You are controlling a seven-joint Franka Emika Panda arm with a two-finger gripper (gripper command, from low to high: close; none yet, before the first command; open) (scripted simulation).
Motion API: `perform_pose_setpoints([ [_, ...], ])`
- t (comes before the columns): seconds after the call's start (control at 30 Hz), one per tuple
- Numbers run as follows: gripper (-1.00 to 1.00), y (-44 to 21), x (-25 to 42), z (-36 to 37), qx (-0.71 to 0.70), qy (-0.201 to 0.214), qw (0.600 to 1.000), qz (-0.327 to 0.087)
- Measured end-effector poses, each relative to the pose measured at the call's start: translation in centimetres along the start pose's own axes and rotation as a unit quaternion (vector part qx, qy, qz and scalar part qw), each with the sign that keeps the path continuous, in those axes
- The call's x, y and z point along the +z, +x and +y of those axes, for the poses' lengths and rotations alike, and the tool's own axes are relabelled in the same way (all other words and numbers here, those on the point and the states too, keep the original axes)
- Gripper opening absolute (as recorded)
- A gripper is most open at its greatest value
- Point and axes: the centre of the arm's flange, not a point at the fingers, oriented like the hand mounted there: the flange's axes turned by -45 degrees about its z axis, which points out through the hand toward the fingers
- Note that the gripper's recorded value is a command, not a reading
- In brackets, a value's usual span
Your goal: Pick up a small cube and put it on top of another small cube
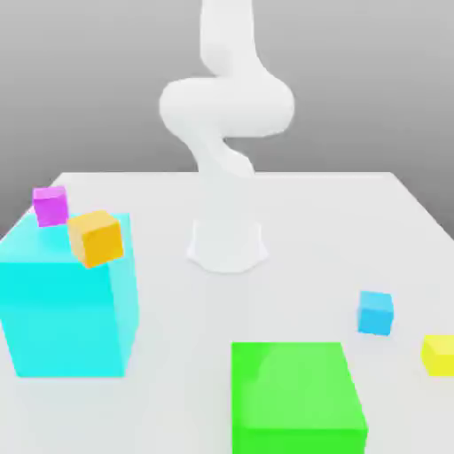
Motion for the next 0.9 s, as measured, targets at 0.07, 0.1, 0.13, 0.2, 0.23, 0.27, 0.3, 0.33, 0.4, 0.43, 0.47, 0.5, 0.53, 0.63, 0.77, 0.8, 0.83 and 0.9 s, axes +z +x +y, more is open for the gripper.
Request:
perform_pose_setpoints([
  [0.07, 0.00, -1.3, 4.9, -2.9, -0.051, 0.027, 0.998, -0.033],
  [0.1, 0.00, -2.2, 7.1, -4.4, -0.075, 0.039, 0.995, -0.049],
  [0.13, 0.00, -3.3, 9.0, -6.0, -0.100, 0.051, 0.992, -0.064],
  [0.2, 0.00, -5.6, 12.8, -9.1, -0.149, 0.074, 0.982, -0.092],
  [0.23, 0.00, -7.0, 14.5, -10.6, -0.173, 0.086, 0.975, -0.106],
  [0.27, 0.00, -8.5, 16.1, -12.1, -0.198, 0.096, 0.968, -0.120],
  [0.3, 0.00, -10.1, 17.6, -13.7, -0.223, 0.107, 0.960, -0.133],
  [0.33, 0.00, -11.9, 18.9, -15.1, -0.248, 0.117, 0.951, -0.146],
  [0.4, 0.00, -15.6, 21.3, -17.9, -0.297, 0.137, 0.929, -0.171],
  [0.43, 0.00, -17.7, 22.3, -19.2, -0.322, 0.146, 0.917, -0.183],
  [0.47, 0.00, -19.8, 23.2, -20.4, -0.347, 0.155, 0.904, -0.194],
  [0.5, 0.00, -21.9, 24.0, -21.4, -0.371, 0.164, 0.891, -0.206],
  [0.53, 0.00, -24.1, 24.6, -22.4, -0.395, 0.172, 0.876, -0.217],
  [0.63, 0.00, -31.0, 26.0, -24.6, -0.467, 0.194, 0.827, -0.248],
  [0.77, 0.00, -39.0, 26.8, -26.5, -0.547, 0.216, 0.761, -0.274],
  [0.8, 0.00, -39.8, 27.5, -26.4, -0.549, 0.216, 0.759, -0.276],
  [0.83, 0.00, -40.3, 28.2, -26.2, -0.547, 0.215, 0.760, -0.278],
  [0.9, 0.00, -41.4, 29.6, -26.1, -0.546, 0.215, 0.760, -0.280],
])
